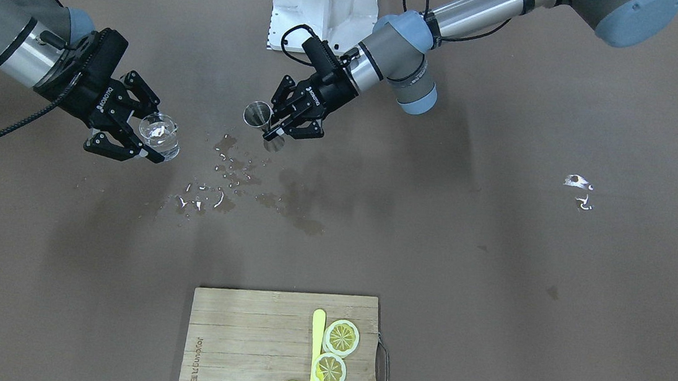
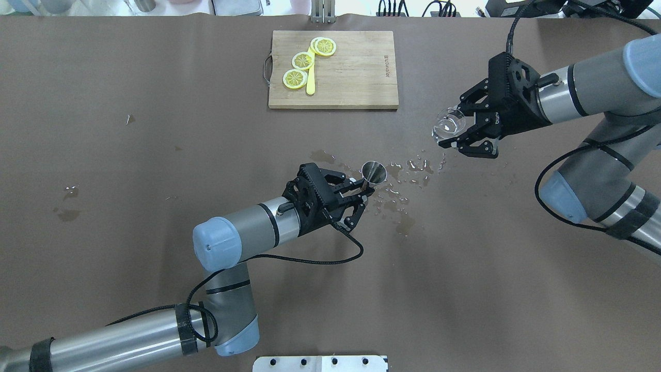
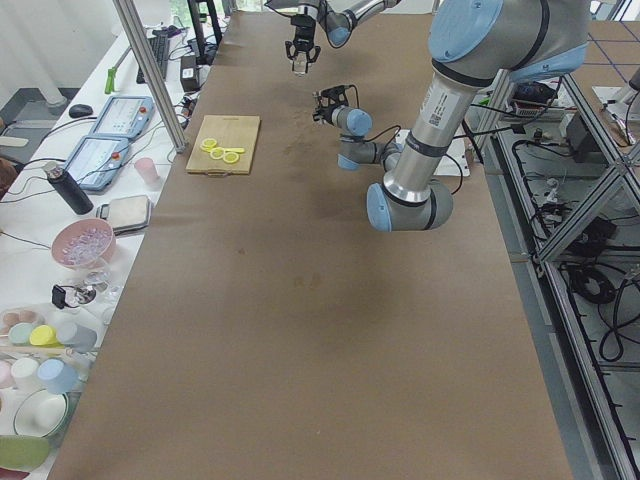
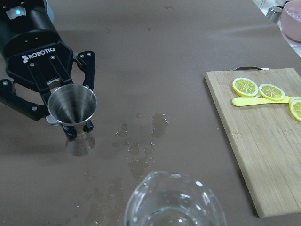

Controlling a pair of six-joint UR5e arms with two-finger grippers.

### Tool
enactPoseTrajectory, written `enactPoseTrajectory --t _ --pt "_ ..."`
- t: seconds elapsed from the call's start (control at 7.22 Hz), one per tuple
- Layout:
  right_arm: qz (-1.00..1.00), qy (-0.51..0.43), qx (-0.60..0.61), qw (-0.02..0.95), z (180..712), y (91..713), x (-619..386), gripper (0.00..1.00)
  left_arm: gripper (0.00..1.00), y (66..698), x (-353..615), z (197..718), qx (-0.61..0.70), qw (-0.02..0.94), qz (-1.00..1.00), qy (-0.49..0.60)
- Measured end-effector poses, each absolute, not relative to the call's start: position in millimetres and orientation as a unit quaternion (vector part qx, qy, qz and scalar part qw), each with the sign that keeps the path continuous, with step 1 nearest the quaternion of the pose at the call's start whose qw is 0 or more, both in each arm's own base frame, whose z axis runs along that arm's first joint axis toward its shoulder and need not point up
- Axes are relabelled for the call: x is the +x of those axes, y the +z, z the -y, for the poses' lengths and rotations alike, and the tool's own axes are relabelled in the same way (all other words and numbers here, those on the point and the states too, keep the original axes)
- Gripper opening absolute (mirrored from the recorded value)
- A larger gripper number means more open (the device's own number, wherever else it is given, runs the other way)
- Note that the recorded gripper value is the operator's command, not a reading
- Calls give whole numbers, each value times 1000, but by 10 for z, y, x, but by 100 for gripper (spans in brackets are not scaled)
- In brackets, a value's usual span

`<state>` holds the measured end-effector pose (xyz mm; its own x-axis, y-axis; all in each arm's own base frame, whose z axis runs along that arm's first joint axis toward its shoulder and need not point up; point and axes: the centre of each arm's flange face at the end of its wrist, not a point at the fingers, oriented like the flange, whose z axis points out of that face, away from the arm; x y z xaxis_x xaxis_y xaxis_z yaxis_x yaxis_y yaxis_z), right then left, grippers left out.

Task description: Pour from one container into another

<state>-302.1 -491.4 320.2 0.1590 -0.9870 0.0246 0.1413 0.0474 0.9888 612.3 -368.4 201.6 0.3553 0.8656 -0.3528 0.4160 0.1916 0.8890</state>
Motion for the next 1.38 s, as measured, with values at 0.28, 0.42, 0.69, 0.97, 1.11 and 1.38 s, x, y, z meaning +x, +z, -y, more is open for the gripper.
enactPoseTrajectory --t 0.28,0.42,0.69,0.97,1.11,1.38 --pt "423 -497 481 585 4868 3141 -3105 0 0 2026 6112 3675 605 557 -533 199" --pt "417 -508 477 583 4842 3109 -3155 0 0 2029 6109 3677 605 557 -533 199" --pt "403 -537 469 574 4760 2934 -3268 0 0 2030 6109 3675 605 557 -533 199" --pt "382 -561 457 575 4577 2660 -3470 0 0 2031 6110 3672 605 557 -533 199" --pt "371 -569 450 580 4448 2556 -3560 0 0 2031 6106 3670 605 556 -534 198" --pt "357 -581 438 586 4306 2427 -3630 0 0 2031 6098 3659 607 552 -537 197"
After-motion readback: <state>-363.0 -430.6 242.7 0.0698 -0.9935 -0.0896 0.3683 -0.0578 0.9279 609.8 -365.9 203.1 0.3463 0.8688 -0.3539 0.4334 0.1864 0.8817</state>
